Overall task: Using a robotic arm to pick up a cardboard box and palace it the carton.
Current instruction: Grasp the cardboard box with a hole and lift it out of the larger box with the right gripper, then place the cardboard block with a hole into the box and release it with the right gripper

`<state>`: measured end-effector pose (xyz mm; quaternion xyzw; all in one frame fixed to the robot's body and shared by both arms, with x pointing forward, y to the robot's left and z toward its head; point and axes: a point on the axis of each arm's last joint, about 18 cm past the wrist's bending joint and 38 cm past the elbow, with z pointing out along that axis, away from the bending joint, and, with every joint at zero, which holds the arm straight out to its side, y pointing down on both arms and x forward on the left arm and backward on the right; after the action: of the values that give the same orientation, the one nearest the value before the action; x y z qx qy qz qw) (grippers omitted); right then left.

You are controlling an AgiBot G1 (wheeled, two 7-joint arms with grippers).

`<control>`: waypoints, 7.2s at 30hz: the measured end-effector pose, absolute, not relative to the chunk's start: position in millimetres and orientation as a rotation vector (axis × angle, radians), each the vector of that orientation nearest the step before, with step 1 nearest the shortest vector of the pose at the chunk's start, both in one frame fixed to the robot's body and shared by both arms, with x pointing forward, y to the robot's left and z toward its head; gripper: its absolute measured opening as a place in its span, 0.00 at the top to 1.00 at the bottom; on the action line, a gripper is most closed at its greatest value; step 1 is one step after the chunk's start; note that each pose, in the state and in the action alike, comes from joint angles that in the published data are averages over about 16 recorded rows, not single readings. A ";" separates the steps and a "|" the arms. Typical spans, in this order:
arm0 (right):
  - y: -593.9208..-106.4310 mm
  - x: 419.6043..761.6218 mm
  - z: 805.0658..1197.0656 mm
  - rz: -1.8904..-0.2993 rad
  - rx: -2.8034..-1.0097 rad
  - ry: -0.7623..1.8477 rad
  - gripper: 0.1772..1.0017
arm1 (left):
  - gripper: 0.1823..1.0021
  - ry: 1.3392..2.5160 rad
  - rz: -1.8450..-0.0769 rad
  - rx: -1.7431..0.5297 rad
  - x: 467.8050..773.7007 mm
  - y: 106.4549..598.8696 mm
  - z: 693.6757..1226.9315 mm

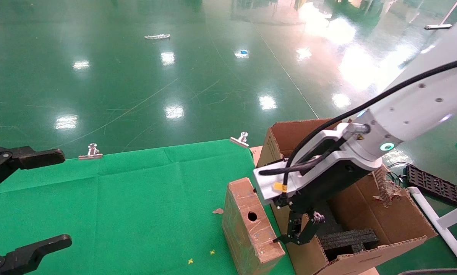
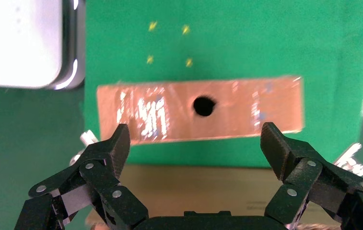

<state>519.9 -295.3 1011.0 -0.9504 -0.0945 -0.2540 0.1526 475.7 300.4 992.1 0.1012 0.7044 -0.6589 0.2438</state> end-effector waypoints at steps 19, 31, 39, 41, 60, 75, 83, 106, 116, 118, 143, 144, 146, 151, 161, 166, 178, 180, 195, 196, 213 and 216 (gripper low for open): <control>-273.6 528.4 1020.4 -0.623 -2.866 0.359 0.00 | 0.00 1.924 -1.800 0.276 475.7 300.4 992.1; -272.3 543.9 1007.9 -0.383 -2.574 1.010 0.00 | 0.00 1.924 -1.800 0.276 475.7 300.4 992.1; -267.9 558.9 993.7 -0.350 -2.534 1.118 0.00 | 0.00 1.924 -1.800 0.276 475.7 300.4 992.1; -265.9 561.3 990.9 -0.356 -2.538 1.129 0.00 | 0.00 1.924 -1.800 0.276 475.7 300.4 992.1; -263.1 559.6 977.7 -0.424 -2.581 1.163 0.10 | 0.03 1.924 -1.800 0.276 475.7 300.4 992.1; -273.0 559.1 976.1 -0.441 -2.541 1.164 0.47 | 0.25 1.924 -1.800 0.276 475.7 300.4 992.1; -287.5 558.0 1006.9 -0.513 -2.412 1.050 0.67 | 0.48 1.924 -1.800 0.276 475.7 300.4 992.1; -484.5 510.0 1120.5 -0.969 -1.866 1.316 0.81 | 0.95 1.924 -1.800 0.276 475.7 300.4 992.1; -529.2 518.1 1069.4 -0.849 -1.832 1.622 0.82 | 0.98 1.924 -1.800 0.276 475.7 300.4 992.1; -533.8 521.6 1059.1 -0.826 -1.834 1.665 0.82 | 0.98 1.924 -1.800 0.276 475.7 300.4 992.1; -559.5 559.8 974.1 -0.706 -1.877 1.941 0.82 | 0.54 1.924 -1.800 0.276 475.7 300.4 992.1; -559.2 562.3 969.9 -0.703 -1.880 1.946 0.82 | 0.51 1.924 -1.800 0.276 475.7 300.4 992.1; -558.4 567.6 961.3 -0.699 -1.886 1.953 0.82 | 0.46 1.924 -1.800 0.276 475.7 300.4 992.1; -556.0 580.9 938.9 -0.693 -1.896 1.961 0.83 | 0.31 1.924 -1.800 0.276 475.7 300.4 992.1; -555.4 602.6 891.5 -0.709 -1.903 1.950 0.83 | 0.12 1.924 -1.800 0.276 475.7 300.4 992.1; -557.8 608.2 873.0 -0.728 -1.914 1.926 0.84 | 0.05 1.924 -1.800 0.276 475.7 300.4 992.1; -566.0 608.5 861.8 -0.760 -1.942 1.882 0.84 | 0.00 1.924 -1.800 0.276 475.7 300.4 992.1; -566.9 608.0 863.3 -0.762 -1.943 1.879 0.83 | 0.00 1.924 -1.800 0.276 475.7 300.4 992.1; -567.3 607.1 879.3 -0.771 -1.953 1.876 0.64 | 0.00 1.924 -1.800 0.276 475.7 300.4 992.1; -567.3 607.0 880.9 -0.773 -1.952 1.874 0.62 | 0.00 1.924 -1.800 0.276 475.7 300.4 992.1; -569.2 598.8 986.4 -0.932 -1.893 1.648 0.20 | 0.00 1.924 -1.800 0.276 475.7 300.4 992.1; -567.0 592.2 1011.7 -0.967 -1.882 1.553 0.15 | 0.00 1.924 -1.800 0.276 475.7 300.4 992.1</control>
<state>592.2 -567.0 1011.7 -0.6933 0.5721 -0.3562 0.2553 475.7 300.4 992.1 0.1012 0.7044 -0.6589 0.2438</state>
